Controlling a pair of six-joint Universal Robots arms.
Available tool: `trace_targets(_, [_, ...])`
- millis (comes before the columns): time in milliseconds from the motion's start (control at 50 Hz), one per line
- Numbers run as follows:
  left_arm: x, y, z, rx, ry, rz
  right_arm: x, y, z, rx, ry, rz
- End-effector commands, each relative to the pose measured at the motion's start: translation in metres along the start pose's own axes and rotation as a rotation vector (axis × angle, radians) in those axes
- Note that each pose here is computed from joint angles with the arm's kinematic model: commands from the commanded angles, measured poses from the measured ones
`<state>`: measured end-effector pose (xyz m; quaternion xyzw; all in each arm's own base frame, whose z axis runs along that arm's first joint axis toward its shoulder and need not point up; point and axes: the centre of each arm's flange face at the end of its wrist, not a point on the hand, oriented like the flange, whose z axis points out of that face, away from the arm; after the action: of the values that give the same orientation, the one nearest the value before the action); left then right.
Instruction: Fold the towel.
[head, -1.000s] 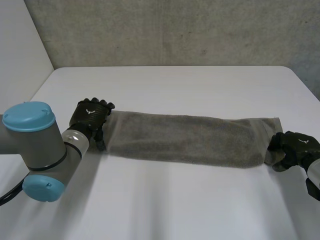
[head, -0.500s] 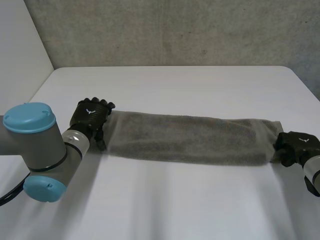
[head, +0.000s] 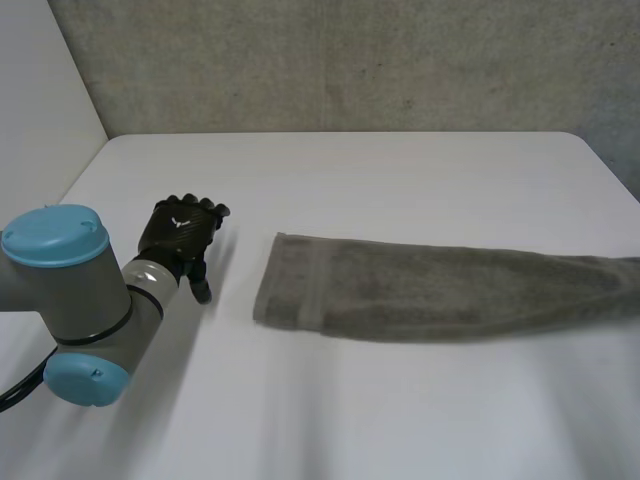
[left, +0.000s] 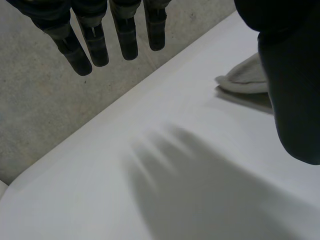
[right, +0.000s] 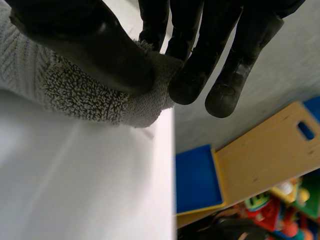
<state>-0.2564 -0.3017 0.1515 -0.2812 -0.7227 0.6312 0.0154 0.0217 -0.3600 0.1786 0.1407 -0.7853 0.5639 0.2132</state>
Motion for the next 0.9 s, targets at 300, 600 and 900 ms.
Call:
trace_targets(300, [-0.013, -0.031, -0.009, 0.083, -0.042, -0.007, -0.249, -0.167, -0.154, 0.589, -0.677, -0.192])
trace_targets(600, [-0.011, -0.029, -0.01, 0.079, -0.035, -0.016, -0.339, -0.103, -0.21, 0.572, -0.96, -0.317])
trace_targets(900, [0.013, -0.057, -0.012, 0.194, 0.014, -0.004, -0.253, -0.142, -0.191, 0.576, -0.844, -0.156])
